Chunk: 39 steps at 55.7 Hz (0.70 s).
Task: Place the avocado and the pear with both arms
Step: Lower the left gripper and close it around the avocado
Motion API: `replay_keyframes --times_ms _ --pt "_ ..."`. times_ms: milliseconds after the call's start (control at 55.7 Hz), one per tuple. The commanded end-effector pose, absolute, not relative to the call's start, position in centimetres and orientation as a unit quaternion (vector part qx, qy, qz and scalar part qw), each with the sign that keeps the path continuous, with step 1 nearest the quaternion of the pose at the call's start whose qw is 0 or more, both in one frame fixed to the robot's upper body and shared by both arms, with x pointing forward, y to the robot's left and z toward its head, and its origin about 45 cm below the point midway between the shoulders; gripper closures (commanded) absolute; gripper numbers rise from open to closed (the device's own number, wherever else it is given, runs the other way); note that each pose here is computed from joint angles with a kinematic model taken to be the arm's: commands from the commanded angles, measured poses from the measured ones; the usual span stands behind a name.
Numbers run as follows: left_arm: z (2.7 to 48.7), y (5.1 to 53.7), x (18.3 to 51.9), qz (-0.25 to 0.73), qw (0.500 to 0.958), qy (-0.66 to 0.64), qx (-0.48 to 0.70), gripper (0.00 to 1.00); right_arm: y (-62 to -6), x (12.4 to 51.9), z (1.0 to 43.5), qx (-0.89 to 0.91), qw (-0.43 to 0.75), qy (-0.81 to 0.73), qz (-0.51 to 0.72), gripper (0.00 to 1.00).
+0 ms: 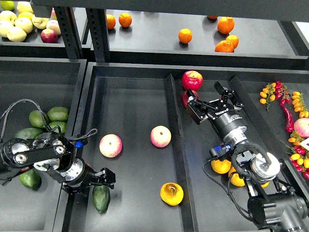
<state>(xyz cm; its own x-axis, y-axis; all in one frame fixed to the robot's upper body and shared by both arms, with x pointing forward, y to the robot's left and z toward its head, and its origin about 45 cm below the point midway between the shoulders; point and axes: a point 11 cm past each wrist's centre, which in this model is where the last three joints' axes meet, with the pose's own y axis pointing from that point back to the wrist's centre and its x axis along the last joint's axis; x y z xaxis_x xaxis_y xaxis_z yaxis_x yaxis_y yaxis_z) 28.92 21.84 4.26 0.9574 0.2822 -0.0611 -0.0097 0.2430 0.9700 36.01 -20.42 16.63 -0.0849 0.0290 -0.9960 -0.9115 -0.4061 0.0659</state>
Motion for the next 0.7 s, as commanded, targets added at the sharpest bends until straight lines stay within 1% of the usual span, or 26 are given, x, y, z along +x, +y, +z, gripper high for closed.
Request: replay_keyframes --times_ms 0,233,467,682 --pt "3.8 22.3 29.1 0.099 0.774 0.115 0.615 0.01 -20.4 36.0 16.6 -0.561 0.378 0.393 0.623 0.00" --pt "3.3 21.4 29.4 0.100 0.771 0.108 0.619 0.02 -20.5 35.8 16.4 -0.559 0.378 0.394 0.625 0.00" --pt "2.7 20.4 28.8 0.090 0.774 0.112 0.617 0.03 -20.6 35.4 16.1 -0.556 0.378 0.395 0.626 0.00" --pt "2.5 20.8 28.8 0.093 0.771 0.115 0.619 0.07 -20.6 35.4 16.1 -0.557 0.378 0.394 0.626 0.00"
